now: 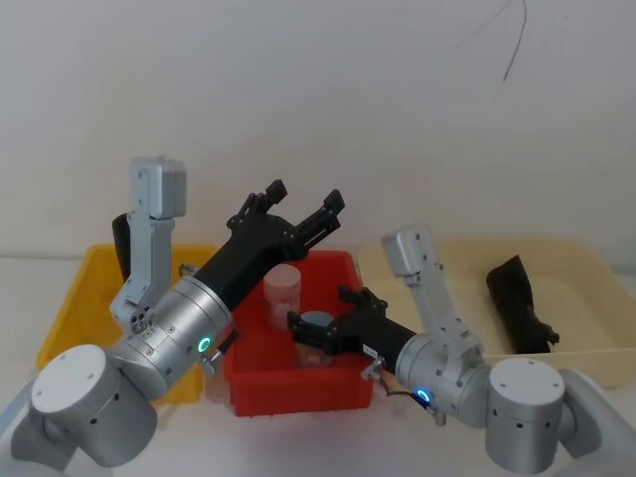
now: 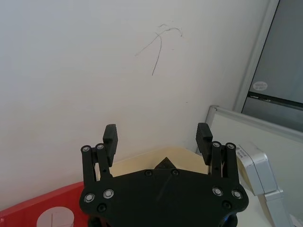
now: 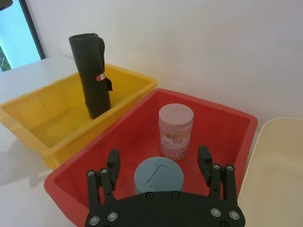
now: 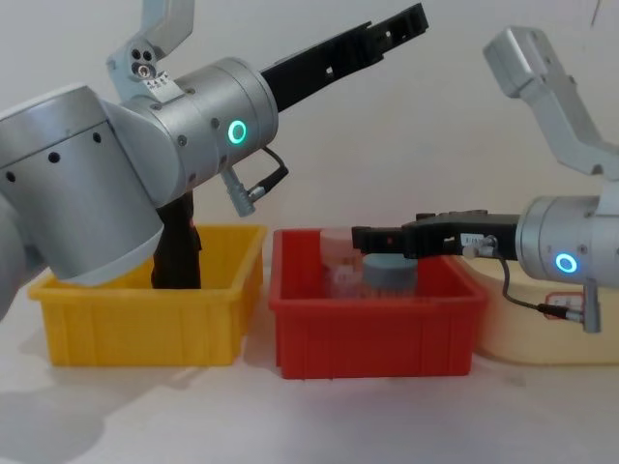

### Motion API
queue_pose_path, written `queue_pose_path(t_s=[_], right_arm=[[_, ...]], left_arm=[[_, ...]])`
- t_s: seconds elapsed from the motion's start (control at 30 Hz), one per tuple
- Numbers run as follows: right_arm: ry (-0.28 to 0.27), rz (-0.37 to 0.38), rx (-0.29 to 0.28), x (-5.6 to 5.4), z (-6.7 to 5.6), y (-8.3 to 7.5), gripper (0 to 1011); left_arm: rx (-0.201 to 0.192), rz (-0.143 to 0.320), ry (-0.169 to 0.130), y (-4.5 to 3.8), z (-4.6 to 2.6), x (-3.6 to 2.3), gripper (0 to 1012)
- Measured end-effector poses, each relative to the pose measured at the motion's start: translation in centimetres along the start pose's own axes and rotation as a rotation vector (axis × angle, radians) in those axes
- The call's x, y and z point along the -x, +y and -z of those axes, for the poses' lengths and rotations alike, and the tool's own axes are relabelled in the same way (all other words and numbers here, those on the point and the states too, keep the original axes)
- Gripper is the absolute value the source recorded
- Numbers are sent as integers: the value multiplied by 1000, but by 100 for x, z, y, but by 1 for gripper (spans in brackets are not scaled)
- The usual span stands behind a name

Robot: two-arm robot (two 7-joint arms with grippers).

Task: Pick up the garbage bag with the one hand and transfer it to the other hand.

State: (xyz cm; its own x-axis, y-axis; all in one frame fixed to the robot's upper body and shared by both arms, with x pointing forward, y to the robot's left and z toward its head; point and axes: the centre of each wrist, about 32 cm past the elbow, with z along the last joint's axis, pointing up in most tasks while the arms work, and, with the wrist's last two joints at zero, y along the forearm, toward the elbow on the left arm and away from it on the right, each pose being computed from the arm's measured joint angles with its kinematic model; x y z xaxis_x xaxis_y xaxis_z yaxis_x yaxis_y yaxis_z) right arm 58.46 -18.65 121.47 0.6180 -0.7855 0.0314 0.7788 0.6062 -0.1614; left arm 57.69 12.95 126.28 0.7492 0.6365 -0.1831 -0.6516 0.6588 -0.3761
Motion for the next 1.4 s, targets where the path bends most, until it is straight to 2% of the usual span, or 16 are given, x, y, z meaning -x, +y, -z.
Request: queue_pose_path(t_s=[0.7,1.4], right_arm=[[4,-16,23,28,45,-8,1001],[16,5,35,-15,125,18,1001]], left_arm=[[0,0,0,0,0,0,1000],[0,0,0,0,0,0,1001]])
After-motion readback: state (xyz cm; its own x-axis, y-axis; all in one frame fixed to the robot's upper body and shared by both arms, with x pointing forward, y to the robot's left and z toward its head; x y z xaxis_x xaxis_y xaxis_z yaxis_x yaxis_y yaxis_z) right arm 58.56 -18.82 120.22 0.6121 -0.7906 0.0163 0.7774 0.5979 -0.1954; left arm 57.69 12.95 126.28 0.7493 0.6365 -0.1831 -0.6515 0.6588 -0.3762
